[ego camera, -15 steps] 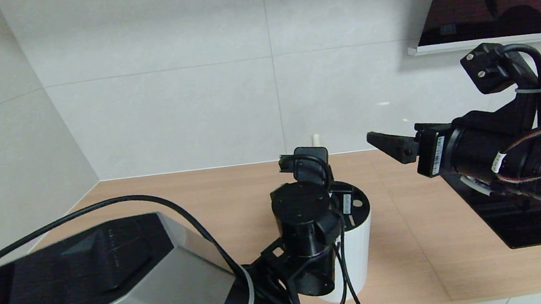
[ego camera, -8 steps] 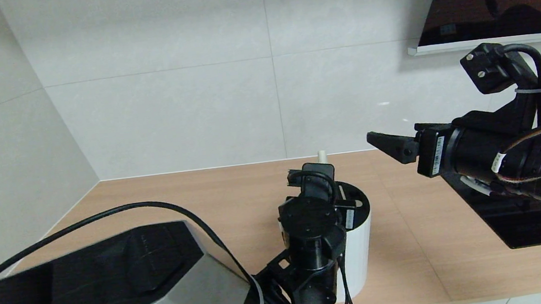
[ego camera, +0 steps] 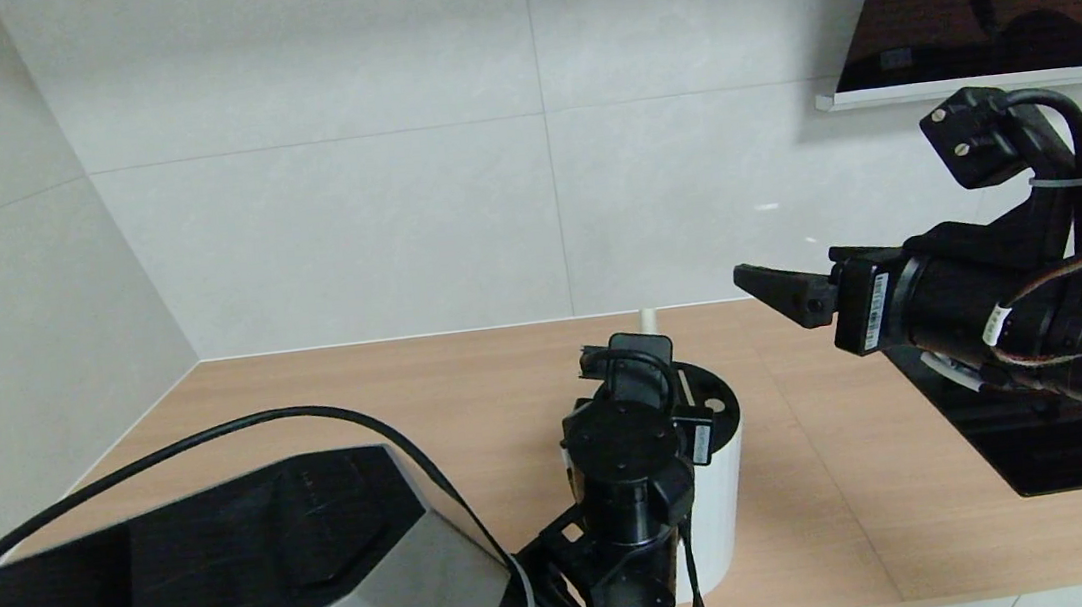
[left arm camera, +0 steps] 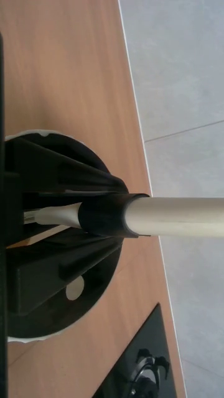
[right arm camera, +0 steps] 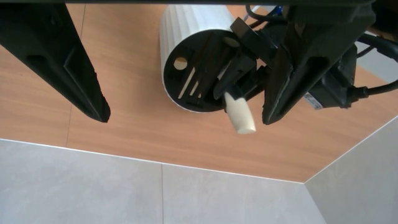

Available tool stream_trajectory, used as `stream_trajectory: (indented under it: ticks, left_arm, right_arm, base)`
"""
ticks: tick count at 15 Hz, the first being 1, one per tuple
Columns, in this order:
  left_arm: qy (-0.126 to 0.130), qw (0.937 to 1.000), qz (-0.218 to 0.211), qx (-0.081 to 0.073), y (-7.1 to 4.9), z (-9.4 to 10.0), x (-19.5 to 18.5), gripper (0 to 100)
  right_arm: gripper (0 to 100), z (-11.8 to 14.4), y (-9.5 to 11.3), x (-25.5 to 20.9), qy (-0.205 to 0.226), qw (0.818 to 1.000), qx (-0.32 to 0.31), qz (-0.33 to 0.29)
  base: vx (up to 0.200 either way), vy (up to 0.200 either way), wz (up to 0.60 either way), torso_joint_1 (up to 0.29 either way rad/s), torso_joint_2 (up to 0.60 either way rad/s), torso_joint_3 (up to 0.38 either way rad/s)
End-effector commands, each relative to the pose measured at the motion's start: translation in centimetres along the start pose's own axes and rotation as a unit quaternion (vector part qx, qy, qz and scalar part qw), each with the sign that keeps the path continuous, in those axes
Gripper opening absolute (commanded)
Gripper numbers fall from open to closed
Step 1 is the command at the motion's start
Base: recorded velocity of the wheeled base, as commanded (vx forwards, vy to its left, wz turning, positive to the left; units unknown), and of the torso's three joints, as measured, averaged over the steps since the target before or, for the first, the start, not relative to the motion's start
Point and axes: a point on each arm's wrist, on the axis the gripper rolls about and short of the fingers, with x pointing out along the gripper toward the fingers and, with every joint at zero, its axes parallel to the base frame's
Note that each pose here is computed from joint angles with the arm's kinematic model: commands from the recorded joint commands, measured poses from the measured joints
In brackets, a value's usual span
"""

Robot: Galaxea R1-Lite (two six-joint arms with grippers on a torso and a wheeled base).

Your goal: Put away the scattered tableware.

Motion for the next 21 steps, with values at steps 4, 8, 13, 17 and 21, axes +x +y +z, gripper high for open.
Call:
stream_trajectory:
  ticks: [4, 8, 13, 17, 21]
  left_arm:
    - [-0.008, 1.0000, 0.000, -0.006, 0.0, 0.4, 0.0, 100]
    - [-0.008, 0.9999, 0.001, -0.006, 0.1, 0.4, 0.0, 100]
    - [-0.043, 0.9980, -0.036, -0.031, 2.4, 5.6, -3.0, 100]
    - [-0.073, 0.9939, -0.065, -0.051, 4.0, 9.0, -5.2, 100]
    - [-0.125, 0.9857, -0.077, -0.084, 7.4, 15.2, -9.2, 100]
  right_arm:
    - [100, -0.1, 0.0, 0.1, 0.001, 1.000, 0.000, 0.000]
    - [100, 0.0, 0.0, 0.0, 0.000, 1.000, 0.000, 0.001]
    - [100, 0.0, 0.0, 0.0, 0.000, 1.000, 0.000, 0.001]
    - [100, 0.1, -0.1, 0.0, -0.001, 1.000, 0.000, -0.001]
    - [100, 1.2, -0.9, -2.2, -0.031, 0.999, 0.005, -0.012]
  base:
    - [0.000, 0.000, 0.00, 0.000, 0.00, 0.000]
    - [0.000, 0.000, 0.00, 0.000, 0.00, 0.000]
    - [0.000, 0.000, 0.00, 0.000, 0.00, 0.000]
    - [0.000, 0.000, 0.00, 0.000, 0.00, 0.000]
    - [0.000, 0.000, 0.00, 0.000, 0.00, 0.000]
